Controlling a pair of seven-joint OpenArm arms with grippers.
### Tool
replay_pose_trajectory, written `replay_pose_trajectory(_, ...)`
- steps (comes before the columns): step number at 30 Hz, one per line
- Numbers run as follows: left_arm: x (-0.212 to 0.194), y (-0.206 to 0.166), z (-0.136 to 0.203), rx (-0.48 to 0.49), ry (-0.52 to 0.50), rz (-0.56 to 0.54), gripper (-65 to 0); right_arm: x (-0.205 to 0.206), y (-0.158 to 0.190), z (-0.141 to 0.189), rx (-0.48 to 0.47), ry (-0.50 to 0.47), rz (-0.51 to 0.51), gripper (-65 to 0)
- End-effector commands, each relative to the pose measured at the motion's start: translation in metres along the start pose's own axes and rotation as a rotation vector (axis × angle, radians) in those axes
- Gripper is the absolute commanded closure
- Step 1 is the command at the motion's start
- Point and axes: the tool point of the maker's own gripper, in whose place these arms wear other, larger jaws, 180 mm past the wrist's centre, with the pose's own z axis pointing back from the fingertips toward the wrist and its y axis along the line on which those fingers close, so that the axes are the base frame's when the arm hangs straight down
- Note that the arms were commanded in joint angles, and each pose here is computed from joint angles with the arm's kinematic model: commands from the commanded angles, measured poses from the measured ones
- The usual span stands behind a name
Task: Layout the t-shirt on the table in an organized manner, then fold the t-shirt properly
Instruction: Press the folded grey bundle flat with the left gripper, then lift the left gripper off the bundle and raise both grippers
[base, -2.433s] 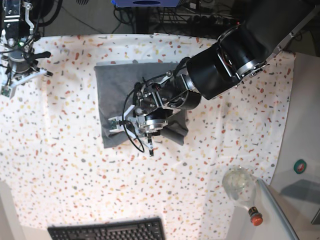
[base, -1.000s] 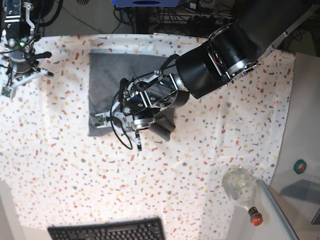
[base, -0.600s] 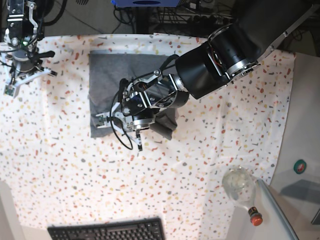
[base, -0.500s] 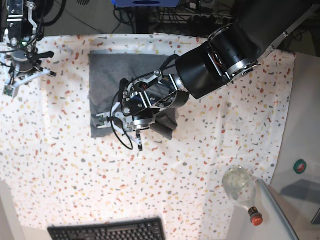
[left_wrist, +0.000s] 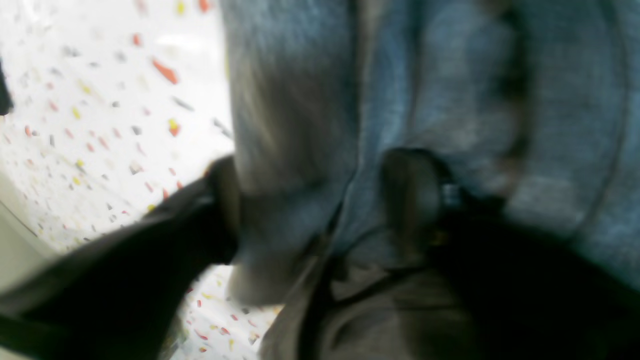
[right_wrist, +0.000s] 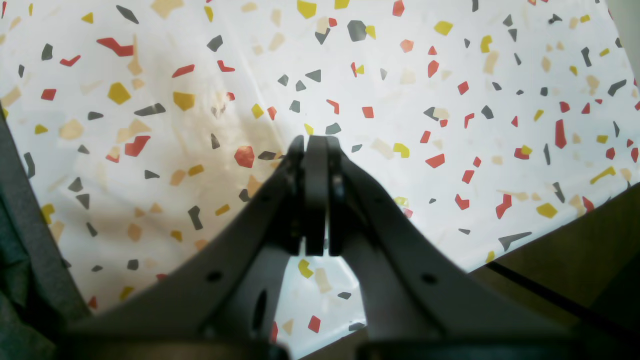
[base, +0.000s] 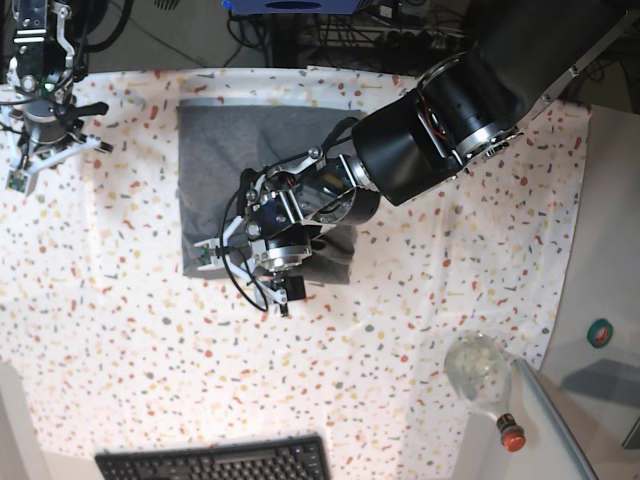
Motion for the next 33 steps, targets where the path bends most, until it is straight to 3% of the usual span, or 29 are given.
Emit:
replay_pose_trajectory(1,0.009,0.001,0.003,-0.016,-0.019,0.002,-54.0,0.012,-0.004,0.001,-0.008,-0.044,0.011,0.0)
replay_pose_trajectory(4,0.012,0.013,0.006,0.006,-0.024,0.000,-63.2,0.012,-0.004,0.001,-0.008,-0.044,0.011,0.0)
replay_pose_trajectory(6,0.020,0.027,0.013,0.034,-0.048,-0.004,-64.8,0.012,-0.004,0.001,-0.008,-0.044,0.011,0.0)
replay_pose_trajectory(14,0.040,0.063,0.054,0.144,-0.190,-0.035,-64.8,0.012,-0.003,0.001,-0.006,-0.043,0.012,0.0)
replay_pose_trajectory(19,0.031,0.072,0.070,0.169,-0.135,0.003,-64.3,0.015,0.000,0.003,0.004,-0.050,0.016,0.0)
replay_pose_trajectory(21,0.020,0.073,0.084,0.162,-0.148,0.132,-57.6,0.014,0.021,0.006,0.091,-0.052,0.068,0.0)
replay_pose_trajectory(22,0.011,0.074,0.092,0.165,-0.171,0.216,-49.2,0.008,0.032,0.009,0.141,-0.043,0.104,0.0)
replay_pose_trajectory(26,-0.041,0.069,0.117,0.182,-0.225,0.531,0.0,0.000,0.069,0.026,0.279,-0.102,0.175,0.0)
replay_pose_trajectory(29,-0.069,0.043,0.123,0.169,-0.225,0.655,0.0,-0.001,0.088,0.039,0.346,-0.170,0.190,0.0)
replay_pose_trajectory(33,-0.097,-0.011,0.118,0.134,-0.279,0.727,0.0,-0.010,0.121,0.055,0.446,-0.198,0.215,0.0)
